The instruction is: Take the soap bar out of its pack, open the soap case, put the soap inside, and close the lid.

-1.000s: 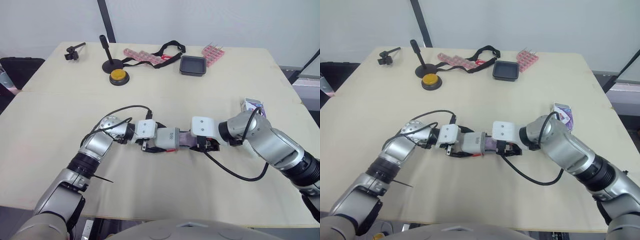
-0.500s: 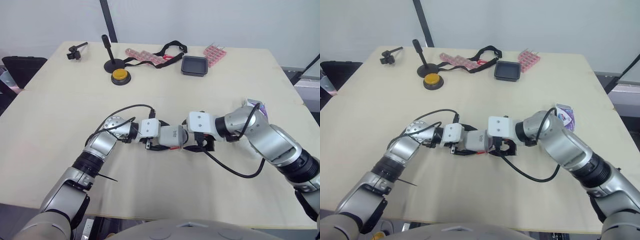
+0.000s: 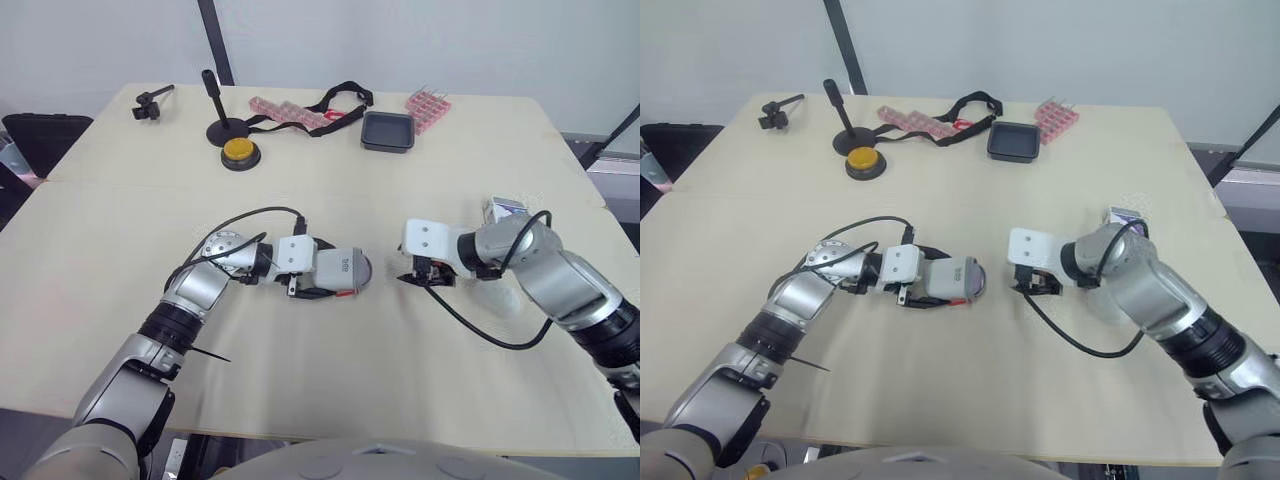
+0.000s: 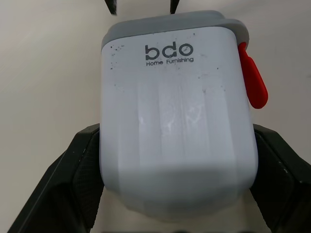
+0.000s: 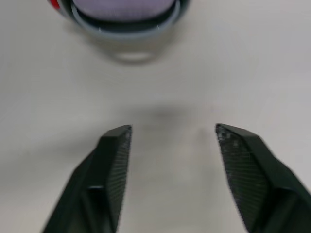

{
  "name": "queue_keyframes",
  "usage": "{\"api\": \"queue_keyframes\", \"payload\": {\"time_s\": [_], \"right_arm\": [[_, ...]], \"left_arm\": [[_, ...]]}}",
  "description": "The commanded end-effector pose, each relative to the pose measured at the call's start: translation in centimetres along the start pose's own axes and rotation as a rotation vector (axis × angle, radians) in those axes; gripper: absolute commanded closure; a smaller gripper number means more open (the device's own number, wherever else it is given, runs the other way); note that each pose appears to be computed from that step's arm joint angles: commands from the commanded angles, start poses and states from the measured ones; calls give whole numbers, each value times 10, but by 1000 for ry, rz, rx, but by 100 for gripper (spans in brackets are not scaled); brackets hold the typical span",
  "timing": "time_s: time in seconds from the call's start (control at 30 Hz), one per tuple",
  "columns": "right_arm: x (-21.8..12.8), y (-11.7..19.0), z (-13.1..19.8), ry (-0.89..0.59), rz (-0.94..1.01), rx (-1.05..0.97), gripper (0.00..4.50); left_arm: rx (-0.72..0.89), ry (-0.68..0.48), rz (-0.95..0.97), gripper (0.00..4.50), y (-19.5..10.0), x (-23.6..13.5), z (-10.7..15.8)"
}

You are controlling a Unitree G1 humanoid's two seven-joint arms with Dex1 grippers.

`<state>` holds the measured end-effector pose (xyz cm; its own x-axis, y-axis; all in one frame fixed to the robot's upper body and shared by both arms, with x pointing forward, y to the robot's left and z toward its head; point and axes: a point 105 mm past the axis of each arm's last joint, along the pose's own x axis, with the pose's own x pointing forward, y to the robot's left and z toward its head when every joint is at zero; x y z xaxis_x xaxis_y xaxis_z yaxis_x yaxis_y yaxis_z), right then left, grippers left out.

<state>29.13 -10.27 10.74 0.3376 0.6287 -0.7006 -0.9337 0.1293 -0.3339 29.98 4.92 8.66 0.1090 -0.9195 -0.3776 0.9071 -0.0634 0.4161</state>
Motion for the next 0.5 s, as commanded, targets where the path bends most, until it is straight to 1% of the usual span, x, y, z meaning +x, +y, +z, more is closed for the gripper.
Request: {"api": "queue_keyframes", "payload": {"time_s": [0.03,0.17,0.27,0.5], "right_arm": [[-3,-2,11,-31,-6,-28,316],[-1,-1,20,-60,2,-91,446],[-2,-2,27,-78,10,-122,446],[-7,13,54,-141,84,-205,446]], "left_arm": [[52,-39,40,102,12,-6,16],[55,-47,57,102,16,-3,19],[56,-48,62,102,17,-3,20],[52,-46,61,102,16,-1,19]]}}
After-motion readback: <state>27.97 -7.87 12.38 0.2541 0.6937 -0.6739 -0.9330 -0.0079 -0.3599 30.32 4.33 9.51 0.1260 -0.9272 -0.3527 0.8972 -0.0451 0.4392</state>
